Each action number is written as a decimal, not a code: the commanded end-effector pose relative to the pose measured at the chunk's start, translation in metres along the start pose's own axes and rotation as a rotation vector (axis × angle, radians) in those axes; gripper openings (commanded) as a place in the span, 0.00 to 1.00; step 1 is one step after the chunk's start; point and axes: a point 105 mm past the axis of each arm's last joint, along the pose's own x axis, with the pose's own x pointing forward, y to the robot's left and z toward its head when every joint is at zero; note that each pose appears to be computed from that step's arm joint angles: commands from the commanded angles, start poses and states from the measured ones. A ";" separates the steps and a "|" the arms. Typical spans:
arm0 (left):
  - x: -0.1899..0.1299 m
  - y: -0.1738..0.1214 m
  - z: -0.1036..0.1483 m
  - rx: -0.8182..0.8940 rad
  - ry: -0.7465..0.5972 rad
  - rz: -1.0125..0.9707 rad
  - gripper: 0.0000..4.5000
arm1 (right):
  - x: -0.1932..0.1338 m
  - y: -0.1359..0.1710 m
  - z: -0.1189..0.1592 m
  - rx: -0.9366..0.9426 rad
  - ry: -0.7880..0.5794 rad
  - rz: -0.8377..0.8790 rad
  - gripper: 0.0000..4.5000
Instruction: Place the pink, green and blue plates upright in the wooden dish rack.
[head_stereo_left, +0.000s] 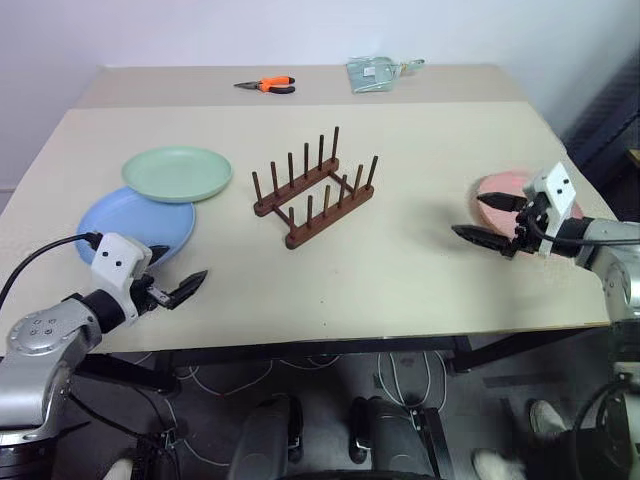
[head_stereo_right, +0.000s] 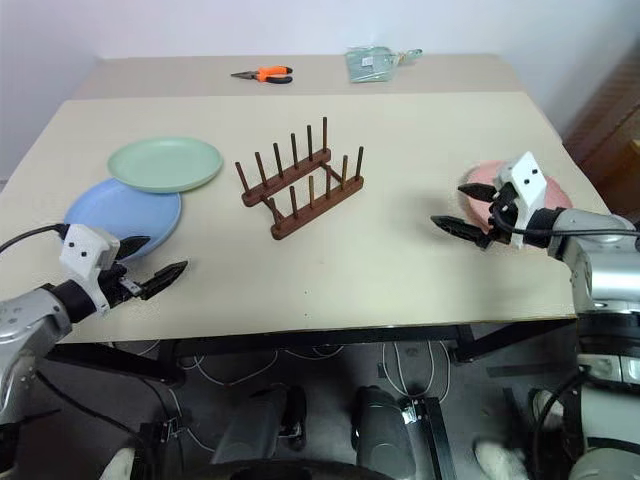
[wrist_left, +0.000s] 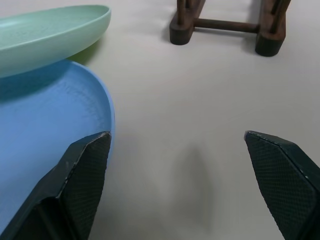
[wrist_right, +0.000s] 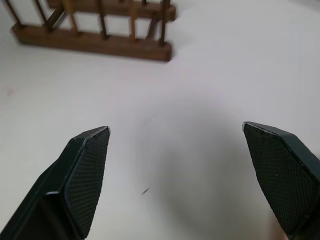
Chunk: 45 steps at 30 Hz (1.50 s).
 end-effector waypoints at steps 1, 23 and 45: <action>0.002 -0.005 0.016 0.048 -0.030 -0.018 1.00 | -0.001 0.003 0.013 -0.061 -0.038 -0.015 0.99; 0.081 -0.087 0.013 0.034 -0.051 -0.179 1.00 | 0.030 0.042 0.019 -0.062 -0.097 -0.027 0.99; 0.150 -0.140 0.031 0.087 -0.138 -0.590 0.17 | 0.020 0.059 0.020 -0.094 -0.098 -0.082 1.00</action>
